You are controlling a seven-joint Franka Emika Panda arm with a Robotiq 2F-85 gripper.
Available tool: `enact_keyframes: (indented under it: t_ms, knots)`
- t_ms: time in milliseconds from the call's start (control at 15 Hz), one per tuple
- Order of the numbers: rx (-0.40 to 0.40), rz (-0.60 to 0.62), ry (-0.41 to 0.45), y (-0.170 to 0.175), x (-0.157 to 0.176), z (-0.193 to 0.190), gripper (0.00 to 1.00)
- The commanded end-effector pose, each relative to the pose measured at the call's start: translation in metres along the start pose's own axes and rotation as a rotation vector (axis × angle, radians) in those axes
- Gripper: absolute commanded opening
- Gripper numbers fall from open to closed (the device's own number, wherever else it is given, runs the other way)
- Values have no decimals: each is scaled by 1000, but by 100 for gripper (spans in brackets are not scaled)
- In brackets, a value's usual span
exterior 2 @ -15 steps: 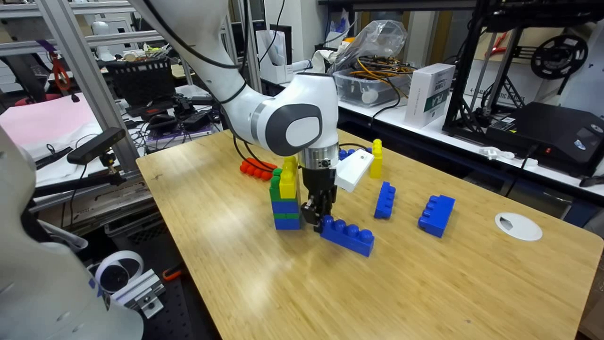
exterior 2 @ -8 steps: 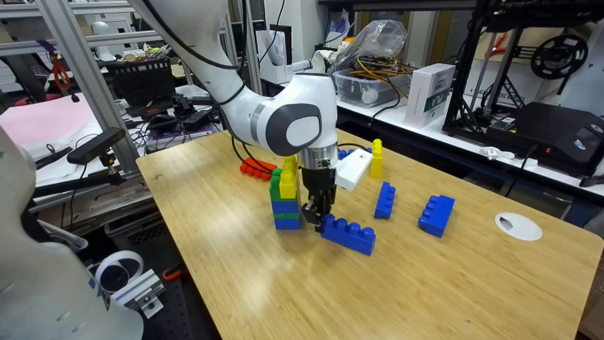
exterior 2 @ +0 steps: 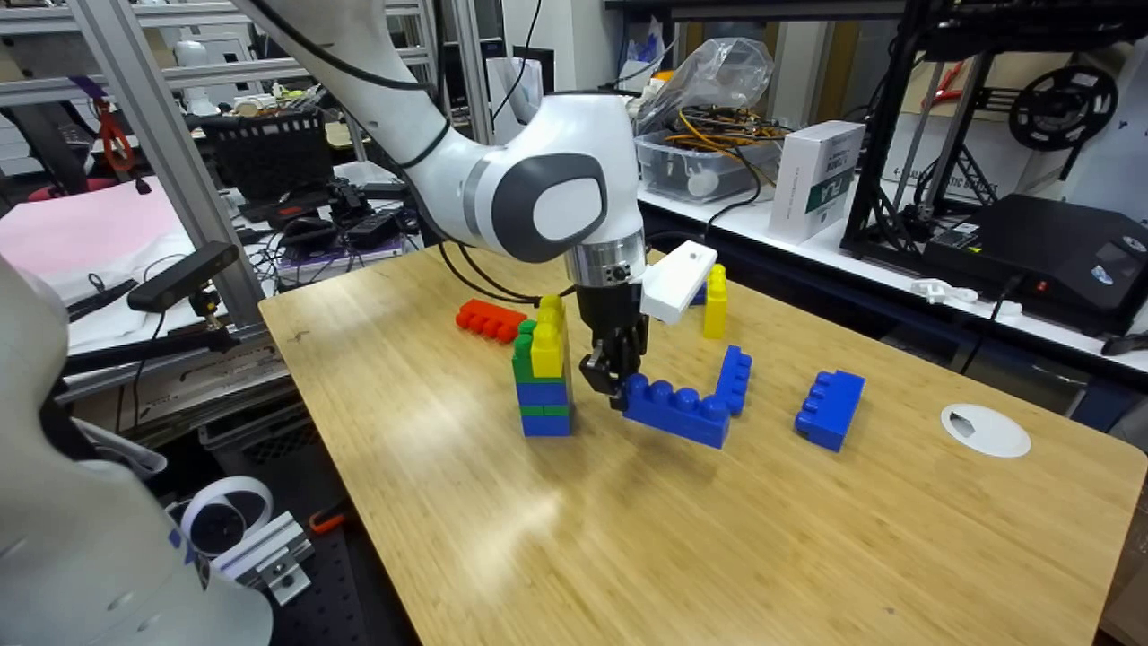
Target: Move the stack of blocks to the right and stack two blue blocks on it
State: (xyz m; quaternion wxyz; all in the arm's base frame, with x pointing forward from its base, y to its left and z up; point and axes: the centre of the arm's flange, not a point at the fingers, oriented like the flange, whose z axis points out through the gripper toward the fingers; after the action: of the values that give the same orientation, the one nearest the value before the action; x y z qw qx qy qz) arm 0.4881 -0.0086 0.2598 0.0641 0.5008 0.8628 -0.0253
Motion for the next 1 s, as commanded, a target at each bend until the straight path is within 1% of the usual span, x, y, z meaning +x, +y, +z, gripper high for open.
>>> enact_keyframes:
  t_ms: [0, 267, 400, 600, 933]
  knots:
    - [-57, 21, -27, -11, 1, -26, 10]
    - [-96, 78, -62, -10, -5, -58, 10]
    - [-109, 126, -71, -8, -7, -78, 10]
    - [-114, 253, -47, -5, -6, -121, 10]
    - [-129, 447, 47, 5, -2, -203, 10]
